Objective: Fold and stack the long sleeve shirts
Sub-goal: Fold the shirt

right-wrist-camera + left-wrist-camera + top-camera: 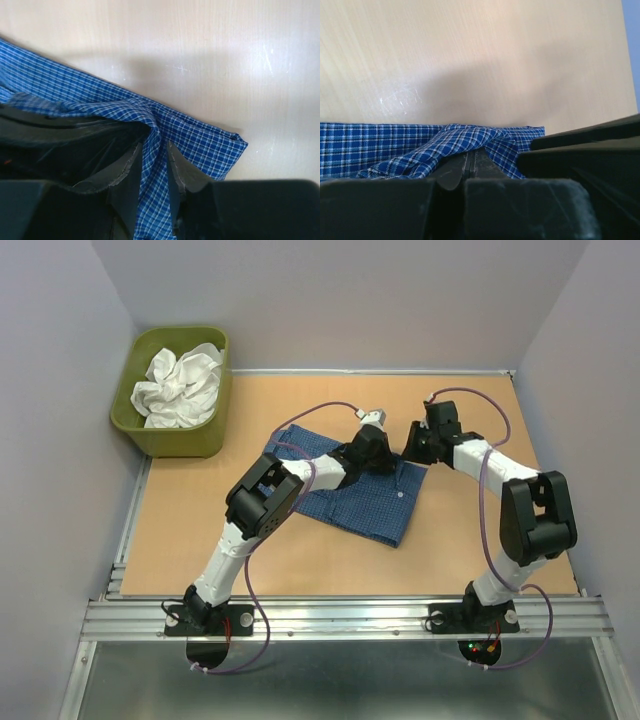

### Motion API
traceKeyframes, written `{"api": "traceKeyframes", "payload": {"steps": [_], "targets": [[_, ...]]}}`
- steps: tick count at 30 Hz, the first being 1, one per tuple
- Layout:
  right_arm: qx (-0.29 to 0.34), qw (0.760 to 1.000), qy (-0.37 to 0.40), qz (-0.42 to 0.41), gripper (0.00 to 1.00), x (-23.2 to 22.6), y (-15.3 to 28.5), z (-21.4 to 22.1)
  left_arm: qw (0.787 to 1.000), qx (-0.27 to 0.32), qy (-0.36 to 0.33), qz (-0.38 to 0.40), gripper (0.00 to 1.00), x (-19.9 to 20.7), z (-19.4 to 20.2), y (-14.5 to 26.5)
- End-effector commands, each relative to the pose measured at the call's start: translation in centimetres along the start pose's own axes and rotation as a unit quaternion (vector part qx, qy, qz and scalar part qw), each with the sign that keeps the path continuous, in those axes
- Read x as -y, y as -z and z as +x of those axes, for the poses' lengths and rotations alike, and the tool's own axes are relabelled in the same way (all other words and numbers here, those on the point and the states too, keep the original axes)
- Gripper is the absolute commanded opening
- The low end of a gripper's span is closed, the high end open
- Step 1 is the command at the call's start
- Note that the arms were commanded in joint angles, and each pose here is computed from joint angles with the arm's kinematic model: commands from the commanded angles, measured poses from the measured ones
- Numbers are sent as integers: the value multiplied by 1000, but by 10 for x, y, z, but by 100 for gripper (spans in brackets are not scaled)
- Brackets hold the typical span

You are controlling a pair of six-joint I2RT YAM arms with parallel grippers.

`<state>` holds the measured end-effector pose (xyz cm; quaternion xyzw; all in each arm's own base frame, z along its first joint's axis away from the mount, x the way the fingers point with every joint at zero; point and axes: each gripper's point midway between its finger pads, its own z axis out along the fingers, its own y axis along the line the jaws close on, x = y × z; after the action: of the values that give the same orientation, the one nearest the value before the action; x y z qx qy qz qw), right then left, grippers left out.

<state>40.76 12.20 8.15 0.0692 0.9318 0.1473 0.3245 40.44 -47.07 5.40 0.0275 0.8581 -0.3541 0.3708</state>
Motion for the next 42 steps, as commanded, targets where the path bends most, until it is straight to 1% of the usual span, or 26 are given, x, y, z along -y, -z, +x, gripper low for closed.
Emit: {"api": "traceKeyframes", "payload": {"steps": [1, 3, 5, 6, 8, 10, 13, 14, 16, 17, 18, 20, 21, 22, 24, 25, 27, 34, 36, 37, 39, 41, 42], "targets": [[50, 999, -2, 5, 32, 2, 20, -21, 999, 36, -1, -2, 0, 22, -37, 16], [53, 998, -9, 11, 31, 7, 22, -20, 999, 32, -2, -25, 0, 16, -38, 22], [53, 998, -18, 23, 31, 15, 21, -18, 999, 33, 1, -32, 0, 19, -43, 31], [51, 998, -22, 26, 30, 18, 20, -17, 999, 23, 0, -41, 0, 14, -40, 34], [37, 999, -29, 26, 27, 22, 13, -8, 999, 20, -1, -44, 0, 18, -44, 39], [26, 999, -30, 19, 26, 21, 8, -1, 999, 8, -5, -52, 0, 16, -41, 42], [9, 999, -33, 6, 24, 20, -6, 11, 998, 5, -11, -55, 0, 17, -44, 47], [0, 999, -34, 9, 21, 23, -12, 17, 998, 4, -14, -57, 0, 17, -45, 49], [-8, 999, -36, 12, 19, 26, -19, 25, 998, 1, -18, -62, 0, 19, -50, 52], [-16, 999, -40, 17, 15, 30, -24, 31, 997, -6, -23, -75, 0, 14, -51, 56], [-15, 999, -40, 18, 14, 31, -25, 32, 997, 2, -27, -72, 0, 18, -57, 57], [-22, 999, -44, 22, 10, 35, -31, 40, 996, 2, -35, -88, 0, 19, -65, 63], [-25, 998, -44, 24, 9, 36, -33, 42, 994, -7, -44, -101, 0, 15, -64, 68], [-29, 998, -46, 29, 7, 39, -35, 47, 994, -2, -48, -102, 0, 20, -72, 71], [-31, 998, -46, 35, 4, 42, -37, 50, 991, 3, -56, -123, 0, 15, -79, 78], [-32, 998, -46, 37, 4, 43, -37, 51, 988, -5, -63, -138, 0, 11, -78, 84], [-31, 997, -46, 45, 4, 47, -37, 52, 986, 0, -68, -155, 0, 8, -84, 90], [-31, 997, -44, 52, 3, 50, -38, 54, 974, -29, -84, -211, 0, -9, -88, 119], [-31, 997, -43, 51, 3, 50, -37, 55, 968, -11, -89, -236, 0, -11, -103, 129], [-31, 997, -42, 48, 3, 49, -37, 54, 961, -5, -94, -260, 0, -16, -108, 137], [-29, 998, -40, 45, 3, 48, -36, 52, 959, -1, -94, -267, 0, -17, -110, 144], [-27, 998, -34, 39, 4, 46, -34, 50, 967, 11, -86, -241, 9, -11, -110, 150], [-27, 998, -33, 37, 4, 44, -34, 50, 976, 51, -75, -200, 13, 5, -123, 146]]}}
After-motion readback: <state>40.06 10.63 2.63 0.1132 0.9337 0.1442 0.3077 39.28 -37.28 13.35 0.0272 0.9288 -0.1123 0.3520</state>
